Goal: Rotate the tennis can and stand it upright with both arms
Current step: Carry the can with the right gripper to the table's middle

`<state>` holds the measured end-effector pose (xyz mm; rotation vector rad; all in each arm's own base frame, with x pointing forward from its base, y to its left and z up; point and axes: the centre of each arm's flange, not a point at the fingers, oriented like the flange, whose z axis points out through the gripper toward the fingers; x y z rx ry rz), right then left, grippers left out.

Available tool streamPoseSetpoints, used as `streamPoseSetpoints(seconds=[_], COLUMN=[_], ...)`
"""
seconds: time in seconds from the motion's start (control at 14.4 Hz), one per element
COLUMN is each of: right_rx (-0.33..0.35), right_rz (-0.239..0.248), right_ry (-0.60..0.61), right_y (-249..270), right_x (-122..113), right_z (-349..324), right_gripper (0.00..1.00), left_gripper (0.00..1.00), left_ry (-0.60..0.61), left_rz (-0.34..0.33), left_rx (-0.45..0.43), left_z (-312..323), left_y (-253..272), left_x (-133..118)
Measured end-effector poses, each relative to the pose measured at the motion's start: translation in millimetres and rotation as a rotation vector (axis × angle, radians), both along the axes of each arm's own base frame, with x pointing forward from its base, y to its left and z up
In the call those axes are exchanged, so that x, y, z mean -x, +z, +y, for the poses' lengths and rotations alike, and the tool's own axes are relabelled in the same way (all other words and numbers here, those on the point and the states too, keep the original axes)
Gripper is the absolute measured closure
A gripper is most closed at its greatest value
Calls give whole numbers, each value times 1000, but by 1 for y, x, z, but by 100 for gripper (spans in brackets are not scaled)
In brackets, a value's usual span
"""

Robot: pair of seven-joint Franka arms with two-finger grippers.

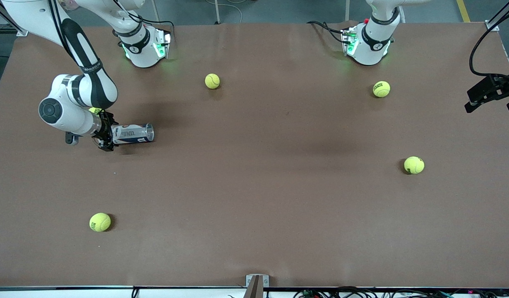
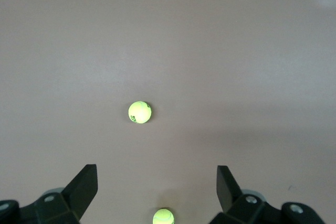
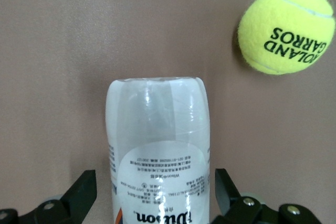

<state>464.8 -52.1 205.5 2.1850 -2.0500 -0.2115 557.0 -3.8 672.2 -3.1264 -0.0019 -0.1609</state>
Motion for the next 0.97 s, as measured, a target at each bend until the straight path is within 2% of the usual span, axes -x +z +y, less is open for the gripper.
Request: streamPoseSetpoints(seconds=[0.42, 0.48, 0.62, 0.83, 0.97], right_rx=[0, 0, 0, 0, 4], right_rz=[14, 16, 17, 18, 30], right_ry=[0, 1, 2, 33, 46], right_y=[-15, -20, -22, -17, -7], right_x=[7, 8, 8, 5, 0], right_z=[1, 1, 1, 16, 33], right_gripper=[3, 8, 28, 42, 56], left_gripper=[0, 0, 0, 0, 0], left_ry=[0, 0, 0, 0, 0], left_rz=[0, 0, 0, 0, 0], left_rx=[0, 0, 0, 0, 0], left_z=[0, 0, 0, 0, 0], left_y=[0, 0, 0, 0, 0], left_x=[0, 0, 0, 0, 0])
